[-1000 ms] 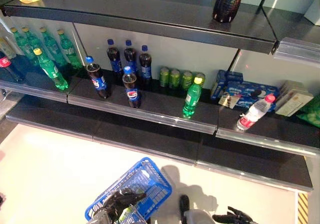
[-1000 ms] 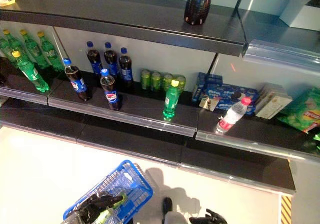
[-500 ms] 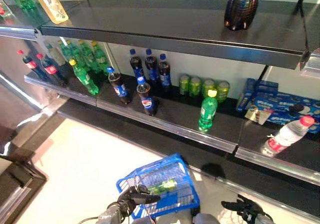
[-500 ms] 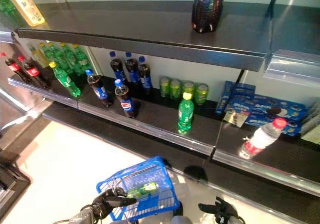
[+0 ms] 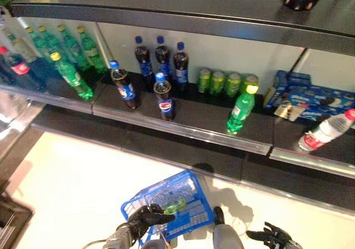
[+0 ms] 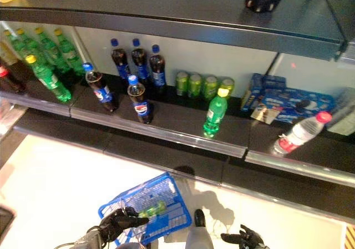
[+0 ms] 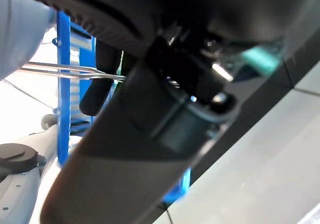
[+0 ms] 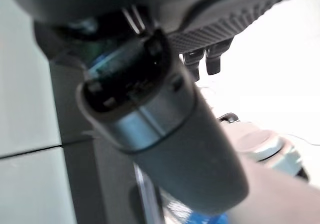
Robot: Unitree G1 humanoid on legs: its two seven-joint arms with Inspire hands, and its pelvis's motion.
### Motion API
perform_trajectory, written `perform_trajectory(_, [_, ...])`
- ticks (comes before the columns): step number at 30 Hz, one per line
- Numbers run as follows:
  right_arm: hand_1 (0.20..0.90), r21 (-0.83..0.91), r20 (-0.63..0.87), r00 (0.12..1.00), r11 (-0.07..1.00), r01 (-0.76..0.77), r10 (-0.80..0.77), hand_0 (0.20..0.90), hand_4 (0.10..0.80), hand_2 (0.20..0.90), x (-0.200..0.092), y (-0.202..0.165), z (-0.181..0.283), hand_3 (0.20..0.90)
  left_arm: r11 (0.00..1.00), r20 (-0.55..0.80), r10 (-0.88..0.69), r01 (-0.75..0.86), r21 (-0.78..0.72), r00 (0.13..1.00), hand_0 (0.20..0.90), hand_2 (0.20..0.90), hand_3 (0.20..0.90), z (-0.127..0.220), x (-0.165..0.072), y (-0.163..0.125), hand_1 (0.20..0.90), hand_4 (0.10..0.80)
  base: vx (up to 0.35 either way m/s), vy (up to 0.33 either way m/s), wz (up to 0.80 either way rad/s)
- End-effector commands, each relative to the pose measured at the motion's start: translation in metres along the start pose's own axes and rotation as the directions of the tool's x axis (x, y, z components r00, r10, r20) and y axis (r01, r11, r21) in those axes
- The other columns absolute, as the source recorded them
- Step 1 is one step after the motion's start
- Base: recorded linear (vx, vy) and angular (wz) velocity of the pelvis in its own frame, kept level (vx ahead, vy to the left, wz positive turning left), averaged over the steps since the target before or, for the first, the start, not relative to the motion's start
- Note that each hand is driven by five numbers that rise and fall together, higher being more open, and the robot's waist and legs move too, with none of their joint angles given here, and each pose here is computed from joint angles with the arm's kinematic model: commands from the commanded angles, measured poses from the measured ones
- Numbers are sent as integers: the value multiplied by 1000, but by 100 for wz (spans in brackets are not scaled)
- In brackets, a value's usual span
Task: Pick up the drink and place into the basket.
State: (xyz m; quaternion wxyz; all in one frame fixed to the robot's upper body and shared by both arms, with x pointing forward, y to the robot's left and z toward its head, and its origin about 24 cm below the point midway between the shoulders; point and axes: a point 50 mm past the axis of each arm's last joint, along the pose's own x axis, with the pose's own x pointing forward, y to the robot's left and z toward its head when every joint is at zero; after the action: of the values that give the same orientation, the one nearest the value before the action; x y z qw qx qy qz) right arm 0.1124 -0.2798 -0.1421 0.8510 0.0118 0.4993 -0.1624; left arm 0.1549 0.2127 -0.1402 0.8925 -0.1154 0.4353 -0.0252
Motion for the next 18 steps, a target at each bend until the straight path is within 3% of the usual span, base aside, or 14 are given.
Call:
perform_trajectory(1, [900,7,39,999,1000,26,-26,900,800,900,0,-12,12,900,996,123,87,-89,13,989,300,300,200,34,-13,38,300,100,-147,15,-94])
perform_trajectory(8, [900,-39,-39,999,999,-30,29,900,800,900,-1,5,-10,900,979,49,204,-203,-27,978,300,300,200,14,-29,66,300,100,-144,-40,-39])
perform_trajectory(12, [900,-80,-94,995,995,-50,43,900,800,900,-1,10,-17,900,977,29,211,-210,-39,977,300,300,200,15,-26,63,300,100,-51,-123,-46])
perform_trajectory(15, [900,-54,-124,991,997,-49,42,900,800,900,-2,9,-20,900,987,-26,160,-159,35,987,300,300,200,8,-22,54,300,100,24,-43,5])
perform_trajectory(18, [900,-75,-145,989,997,-29,18,900,800,900,-3,0,-22,900,988,-37,153,-153,-1,988,300,300,200,-2,-20,46,300,100,39,32,21])
